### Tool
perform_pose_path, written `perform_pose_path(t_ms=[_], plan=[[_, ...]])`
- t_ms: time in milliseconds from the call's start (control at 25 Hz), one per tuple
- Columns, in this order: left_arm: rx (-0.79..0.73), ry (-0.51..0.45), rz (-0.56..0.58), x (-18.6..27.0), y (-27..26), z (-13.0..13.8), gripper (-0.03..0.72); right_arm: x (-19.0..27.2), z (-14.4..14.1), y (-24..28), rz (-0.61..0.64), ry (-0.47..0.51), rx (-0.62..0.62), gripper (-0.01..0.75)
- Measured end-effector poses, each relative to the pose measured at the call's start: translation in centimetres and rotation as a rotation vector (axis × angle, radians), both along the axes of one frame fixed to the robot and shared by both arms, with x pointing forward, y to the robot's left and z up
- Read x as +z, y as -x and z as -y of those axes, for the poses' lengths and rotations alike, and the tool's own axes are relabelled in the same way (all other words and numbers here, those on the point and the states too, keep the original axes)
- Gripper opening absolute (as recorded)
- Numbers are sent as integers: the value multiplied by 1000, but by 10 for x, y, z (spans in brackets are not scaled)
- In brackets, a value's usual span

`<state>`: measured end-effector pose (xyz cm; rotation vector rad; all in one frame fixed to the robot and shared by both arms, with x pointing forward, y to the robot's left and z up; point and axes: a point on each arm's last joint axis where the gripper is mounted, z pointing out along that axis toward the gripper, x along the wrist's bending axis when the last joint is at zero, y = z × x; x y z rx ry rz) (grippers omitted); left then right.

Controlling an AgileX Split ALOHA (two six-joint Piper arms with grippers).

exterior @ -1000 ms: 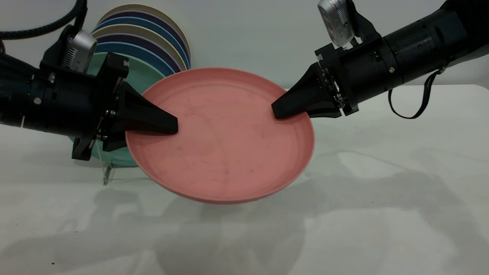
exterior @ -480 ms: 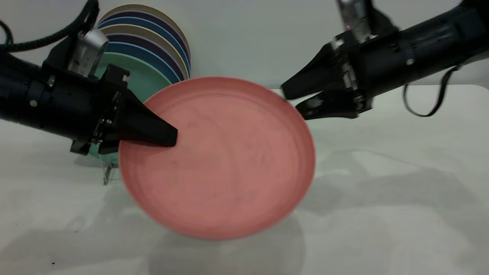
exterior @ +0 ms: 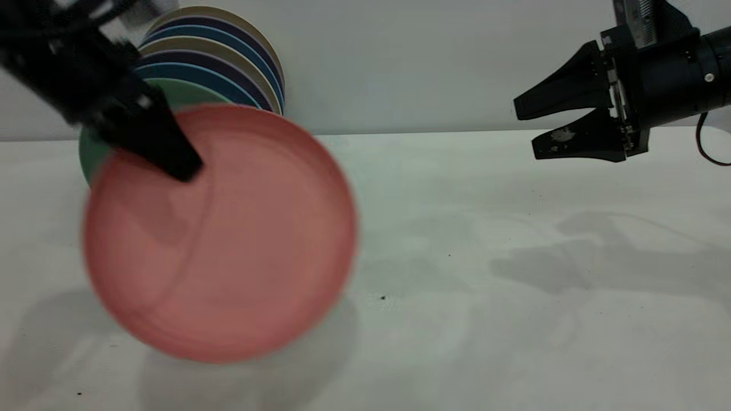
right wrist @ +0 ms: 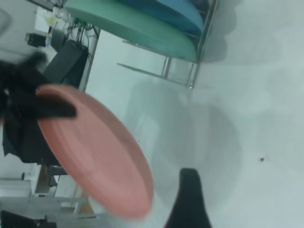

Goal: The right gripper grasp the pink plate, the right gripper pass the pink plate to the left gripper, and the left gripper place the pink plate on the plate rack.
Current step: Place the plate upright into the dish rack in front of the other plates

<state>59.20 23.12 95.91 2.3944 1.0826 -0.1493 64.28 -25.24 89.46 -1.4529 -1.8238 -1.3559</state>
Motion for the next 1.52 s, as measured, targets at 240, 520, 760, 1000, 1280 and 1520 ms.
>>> perform_pose_path(t_ms=[240, 520, 760, 1000, 1280, 1520], plan=[[-144, -190, 173, 57, -32, -12, 103, 1, 0, 0, 2, 1, 4, 614], [-571, -331, 376, 73, -38, -13, 103, 1, 0, 1, 3, 6, 10, 603], [-681, -400, 490, 75, -43, 2, 103, 0, 1, 2, -2, 21, 27, 594], [-707, -515, 553, 84, -41, 22, 103, 0, 1, 3, -8, 20, 27, 593], [-700, -566, 566, 104, -31, 18, 103, 0, 1, 3, -12, 19, 25, 592], [-657, -574, 628, 113, -32, 18, 103, 0, 1, 3, -15, 19, 24, 592]])
